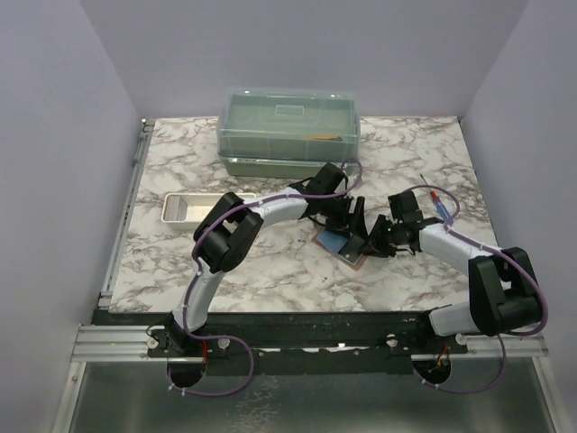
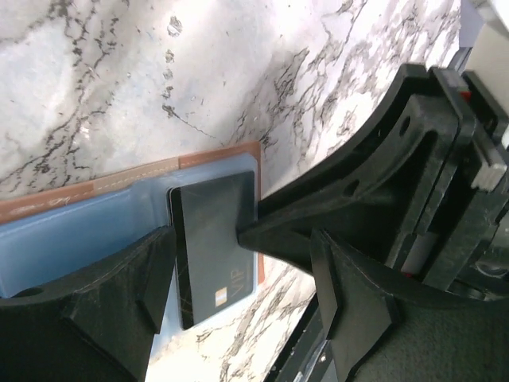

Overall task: Put the credit cards into the card holder
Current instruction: Insert the credit card into the card holder, then pick up the credit card from the storage box.

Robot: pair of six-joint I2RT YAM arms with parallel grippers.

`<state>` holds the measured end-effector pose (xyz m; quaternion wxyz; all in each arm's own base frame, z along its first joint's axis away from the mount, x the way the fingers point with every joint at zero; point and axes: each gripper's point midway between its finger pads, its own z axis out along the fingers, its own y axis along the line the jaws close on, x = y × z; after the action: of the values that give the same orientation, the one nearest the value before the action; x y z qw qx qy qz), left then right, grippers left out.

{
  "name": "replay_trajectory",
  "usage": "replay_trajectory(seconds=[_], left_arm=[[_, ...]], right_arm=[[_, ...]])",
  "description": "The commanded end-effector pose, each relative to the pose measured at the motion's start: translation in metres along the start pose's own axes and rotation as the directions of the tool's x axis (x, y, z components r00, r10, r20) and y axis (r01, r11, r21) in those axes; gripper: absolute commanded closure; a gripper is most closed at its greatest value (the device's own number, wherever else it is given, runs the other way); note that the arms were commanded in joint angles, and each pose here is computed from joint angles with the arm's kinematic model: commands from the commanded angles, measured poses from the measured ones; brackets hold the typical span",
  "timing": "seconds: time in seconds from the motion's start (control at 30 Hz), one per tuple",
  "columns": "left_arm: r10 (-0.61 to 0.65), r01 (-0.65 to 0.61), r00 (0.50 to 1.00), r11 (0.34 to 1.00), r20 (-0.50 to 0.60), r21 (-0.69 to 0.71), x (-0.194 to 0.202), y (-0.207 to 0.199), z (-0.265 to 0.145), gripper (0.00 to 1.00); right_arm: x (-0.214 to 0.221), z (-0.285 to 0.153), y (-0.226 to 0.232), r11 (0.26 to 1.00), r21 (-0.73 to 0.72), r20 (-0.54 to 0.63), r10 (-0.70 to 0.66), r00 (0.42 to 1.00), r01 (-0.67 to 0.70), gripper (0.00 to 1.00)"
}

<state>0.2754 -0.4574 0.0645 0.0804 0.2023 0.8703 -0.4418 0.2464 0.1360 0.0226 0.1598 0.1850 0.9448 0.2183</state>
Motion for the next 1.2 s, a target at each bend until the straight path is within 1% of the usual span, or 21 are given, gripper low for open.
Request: replay_trajectory(seconds=[0.0, 0.13, 0.2, 0.3, 0.33, 0.37, 0.4, 0.43, 0.5, 0.53, 0.57, 0.63, 0.67, 0.7, 0.77, 0.8, 0.83, 0.9, 1.03, 1.13, 1.17], left_arm=[[-0.002, 0.001, 1.0, 0.999, 0.024, 0.048, -0.01, -0.013, -0.015, 0.27], [-0.026, 0.023, 0.998, 0.998, 0.053, 0.061, -0.014, -0.015, -0.06, 0.25], [-0.022, 0.017, 0.998, 0.996, 0.053, 0.092, -0.014, -0.022, -0.091, 0.23], [-0.015, 0.011, 0.996, 0.999, 0.092, 0.044, -0.017, -0.016, -0.147, 0.21], [-0.006, 0.005, 0.993, 1.0, 0.118, 0.01, -0.02, -0.01, -0.168, 0.2], [-0.006, 0.015, 0.99, 0.998, 0.142, -0.058, -0.019, 0.0, -0.188, 0.2], [0.003, 0.023, 0.985, 0.988, 0.172, -0.15, -0.018, 0.014, -0.21, 0.2], [0.013, 0.042, 0.979, 0.963, 0.201, -0.265, -0.016, 0.034, -0.233, 0.18], [0.016, 0.107, 0.969, 0.871, 0.245, -0.479, -0.003, 0.078, -0.28, 0.15], [0.008, 0.16, 0.96, 0.804, 0.281, -0.572, 0.004, 0.102, -0.306, 0.15], [-0.005, 0.248, 0.938, 0.706, 0.346, -0.663, 0.011, 0.129, -0.341, 0.15], [0.006, 0.395, 0.894, 0.465, 0.448, -0.792, 0.031, 0.173, -0.399, 0.15], [0.022, 0.457, 0.867, 0.361, 0.498, -0.813, 0.038, 0.187, -0.423, 0.13], [0.033, 0.491, 0.853, 0.285, 0.521, -0.823, 0.045, 0.195, -0.439, 0.13], [0.057, 0.51, 0.85, 0.158, 0.523, -0.846, 0.057, 0.21, -0.458, 0.11], [0.063, 0.505, 0.856, 0.114, 0.513, -0.856, 0.06, 0.217, -0.463, 0.1], [0.063, 0.5, 0.861, 0.081, 0.505, -0.862, 0.063, 0.224, -0.467, 0.1], [0.037, 0.497, 0.866, 0.051, 0.499, -0.866, 0.064, 0.237, -0.469, 0.09], [-0.022, 0.486, 0.874, 0.073, 0.485, -0.871, 0.058, 0.258, -0.465, 0.08], [-0.055, 0.457, 0.889, 0.059, 0.454, -0.887, 0.055, 0.274, -0.46, 0.08], [-0.068, 0.448, 0.894, 0.067, 0.444, -0.892, 0.054, 0.279, -0.457, 0.08]], right_arm=[[-0.038, 0.002, -0.008, 0.994, 0.097, 0.096, -0.052, 0.994, 0.042, 0.76], [-0.054, -0.008, -0.001, 0.989, 0.118, 0.112, -0.106, 0.988, 0.093, 0.75], [-0.056, -0.015, 0.004, 0.989, 0.103, 0.116, -0.122, 0.986, 0.11, 0.7], [-0.058, -0.026, 0.013, 0.984, 0.068, 0.134, -0.172, 0.976, 0.164, 0.61], [-0.058, -0.029, 0.017, 0.982, 0.052, 0.138, -0.188, 0.972, 0.183, 0.58], [-0.058, -0.032, 0.02, 0.979, 0.036, 0.141, -0.206, 0.968, 0.203, 0.55], [-0.057, -0.033, 0.024, 0.975, 0.019, 0.141, -0.222, 0.965, 0.221, 0.52], [-0.056, -0.034, 0.028, 0.971, -0.005, 0.139, -0.237, 0.961, 0.24, 0.49], [-0.054, -0.034, 0.035, 0.96, -0.05, 0.134, -0.267, 0.954, 0.276, 0.44], [-0.053, -0.034, 0.037, 0.954, -0.066, 0.132, -0.281, 0.951, 0.291, 0.43], [-0.052, -0.033, 0.039, 0.95, -0.08, 0.127, -0.291, 0.948, 0.302, 0.42], [-0.05, -0.034, 0.044, 0.943, -0.108, 0.121, -0.302, 0.946, 0.315, 0.42], [-0.048, -0.034, 0.049, 0.938, -0.135, 0.115, -0.306, 0.945, 0.32, 0.42], [-0.045, -0.034, 0.054, 0.93, -0.168, 0.108, -0.311, 0.944, 0.325, 0.42], [-0.041, -0.037, 0.062, 0.917, -0.221, 0.099, -0.319, 0.943, 0.333, 0.42], [-0.039, -0.038, 0.065, 0.911, -0.24, 0.094, -0.322, 0.942, 0.335, 0.42], [-0.037, -0.039, 0.068, 0.906, -0.257, 0.092, -0.325, 0.941, 0.337, 0.42], [-0.033, -0.043, 0.075, 0.89, -0.303, 0.086, -0.33, 0.94, 0.34, 0.42], [-0.029, -0.048, 0.084, 0.867, -0.358, 0.087, -0.338, 0.937, 0.346, 0.42], [-0.025, -0.052, 0.089, 0.852, -0.391, 0.085, -0.343, 0.936, 0.347, 0.42], [-0.024, -0.052, 0.09, 0.847, -0.401, 0.086, -0.344, 0.935, 0.349, 0.42]])
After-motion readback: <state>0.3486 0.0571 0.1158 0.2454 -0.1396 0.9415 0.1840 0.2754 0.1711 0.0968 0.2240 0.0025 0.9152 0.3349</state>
